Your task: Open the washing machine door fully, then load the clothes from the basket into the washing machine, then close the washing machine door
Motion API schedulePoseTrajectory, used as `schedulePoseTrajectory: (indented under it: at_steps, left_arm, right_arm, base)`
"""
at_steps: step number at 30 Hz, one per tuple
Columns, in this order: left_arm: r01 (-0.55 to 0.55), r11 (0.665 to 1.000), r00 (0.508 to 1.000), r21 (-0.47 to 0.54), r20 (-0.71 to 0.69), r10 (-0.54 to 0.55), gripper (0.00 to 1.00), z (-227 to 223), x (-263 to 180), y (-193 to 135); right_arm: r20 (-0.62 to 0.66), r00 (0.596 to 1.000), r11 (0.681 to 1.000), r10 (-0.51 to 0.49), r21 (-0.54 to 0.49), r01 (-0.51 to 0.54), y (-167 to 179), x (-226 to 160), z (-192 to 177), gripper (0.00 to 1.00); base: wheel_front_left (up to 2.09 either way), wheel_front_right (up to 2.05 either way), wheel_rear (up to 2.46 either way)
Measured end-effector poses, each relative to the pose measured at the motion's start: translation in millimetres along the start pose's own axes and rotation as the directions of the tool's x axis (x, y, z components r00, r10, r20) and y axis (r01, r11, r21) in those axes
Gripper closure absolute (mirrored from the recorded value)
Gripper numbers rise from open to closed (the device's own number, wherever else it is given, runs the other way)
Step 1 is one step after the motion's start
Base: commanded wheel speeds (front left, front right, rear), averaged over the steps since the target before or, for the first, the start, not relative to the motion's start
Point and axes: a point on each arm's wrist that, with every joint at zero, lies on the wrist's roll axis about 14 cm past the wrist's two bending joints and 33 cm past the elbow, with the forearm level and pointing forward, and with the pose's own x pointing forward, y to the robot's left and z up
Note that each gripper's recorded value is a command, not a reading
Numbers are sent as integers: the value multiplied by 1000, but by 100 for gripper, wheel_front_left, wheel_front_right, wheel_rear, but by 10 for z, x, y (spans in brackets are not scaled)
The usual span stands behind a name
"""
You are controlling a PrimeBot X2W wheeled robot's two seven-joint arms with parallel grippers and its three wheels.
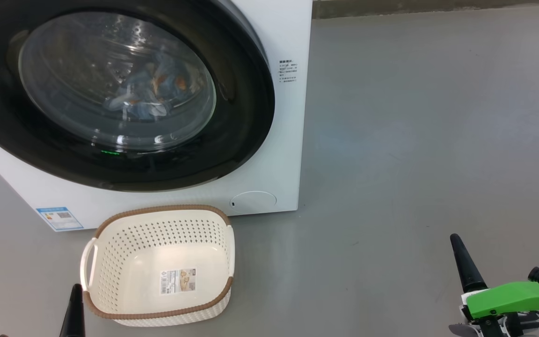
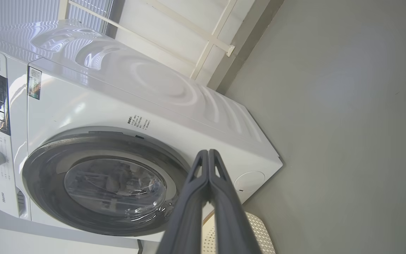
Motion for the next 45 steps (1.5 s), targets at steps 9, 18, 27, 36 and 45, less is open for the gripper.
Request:
schedulePoseTrajectory:
  at_steps: [9,18,27,36,45]
  left_arm:
    - [3,997,1000,-83,0,-3,100,12,-12,-9]
    - [29,983,1000,-180,5,-29,100,47,16,-100]
    - [39,959,999,-282,1,-40,100,52,-2,-125]
    - [69,924,997,-375,10,-70,100,84,18,-218]
    - [85,882,996,-463,10,-90,100,85,7,-265]
  right_arm:
    - [4,1000,997,7,77,-7,32,3,13,100]
    - [4,1000,985,24,172,-24,94,11,14,100]
    - [4,999,961,47,272,-46,168,17,15,100]
    - [12,998,931,64,360,-64,220,18,28,100]
    - [4,997,900,74,431,-69,228,-20,4,100]
  base:
    - [0,0,0]
    - [0,0,0]
    - [0,0,0]
    - [0,0,0]
    - [0,0,0]
